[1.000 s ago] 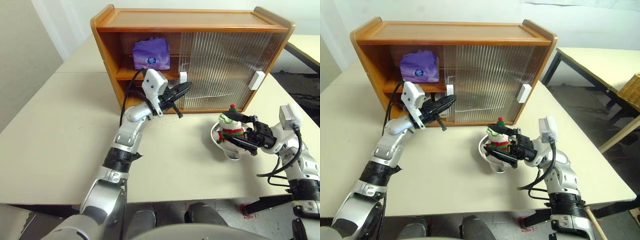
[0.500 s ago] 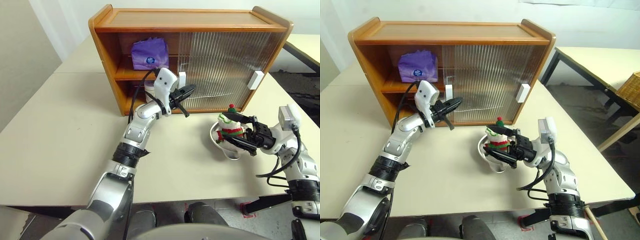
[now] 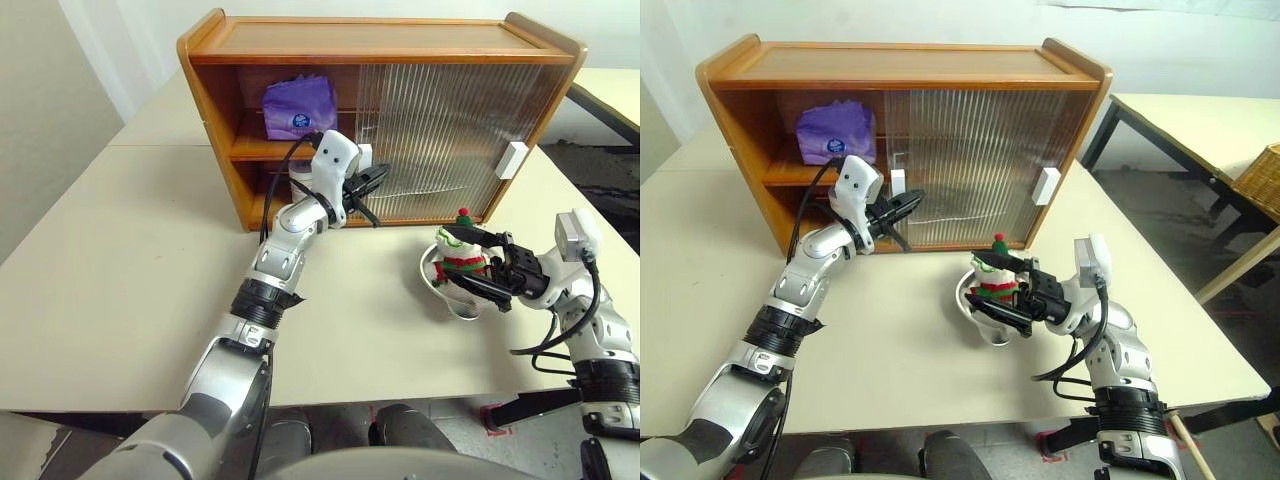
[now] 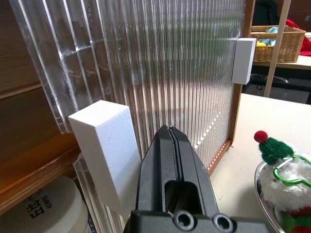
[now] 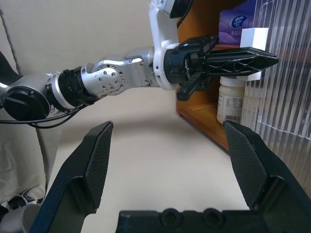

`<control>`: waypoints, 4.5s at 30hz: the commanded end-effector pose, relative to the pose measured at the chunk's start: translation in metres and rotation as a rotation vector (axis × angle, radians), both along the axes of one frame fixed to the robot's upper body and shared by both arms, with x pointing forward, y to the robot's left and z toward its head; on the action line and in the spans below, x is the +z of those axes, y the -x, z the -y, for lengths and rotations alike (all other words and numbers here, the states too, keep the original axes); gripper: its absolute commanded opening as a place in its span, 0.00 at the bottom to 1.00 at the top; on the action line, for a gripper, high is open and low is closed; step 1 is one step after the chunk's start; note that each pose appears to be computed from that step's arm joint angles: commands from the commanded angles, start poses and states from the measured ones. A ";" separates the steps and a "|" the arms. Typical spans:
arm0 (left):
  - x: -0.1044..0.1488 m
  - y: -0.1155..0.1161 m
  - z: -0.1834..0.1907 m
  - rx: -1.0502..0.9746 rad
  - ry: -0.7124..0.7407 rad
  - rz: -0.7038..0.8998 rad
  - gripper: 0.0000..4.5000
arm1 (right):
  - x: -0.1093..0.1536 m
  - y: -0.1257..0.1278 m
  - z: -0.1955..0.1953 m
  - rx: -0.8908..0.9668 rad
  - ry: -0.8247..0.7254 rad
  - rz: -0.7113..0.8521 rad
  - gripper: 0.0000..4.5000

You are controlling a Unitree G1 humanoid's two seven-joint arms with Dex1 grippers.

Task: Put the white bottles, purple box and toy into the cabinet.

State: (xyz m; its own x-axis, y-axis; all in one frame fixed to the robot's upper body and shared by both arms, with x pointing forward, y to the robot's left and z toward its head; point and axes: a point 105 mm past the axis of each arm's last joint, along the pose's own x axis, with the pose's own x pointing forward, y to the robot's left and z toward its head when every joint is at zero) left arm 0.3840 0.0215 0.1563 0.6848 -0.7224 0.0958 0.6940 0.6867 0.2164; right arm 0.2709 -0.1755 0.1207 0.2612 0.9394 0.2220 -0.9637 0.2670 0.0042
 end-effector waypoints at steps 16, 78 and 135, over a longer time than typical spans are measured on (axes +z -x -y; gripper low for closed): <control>-0.011 -0.011 -0.041 0.139 0.047 -0.086 0.01 | -0.003 0.002 -0.001 0.002 0.017 0.001 1.00; -0.004 -0.009 0.004 0.056 -0.021 -0.090 0.01 | 0.003 0.003 -0.002 0.005 -0.034 0.006 1.00; 0.007 0.028 -0.016 -0.078 0.011 -0.107 0.01 | -0.002 0.002 0.000 0.023 -0.014 -0.001 1.00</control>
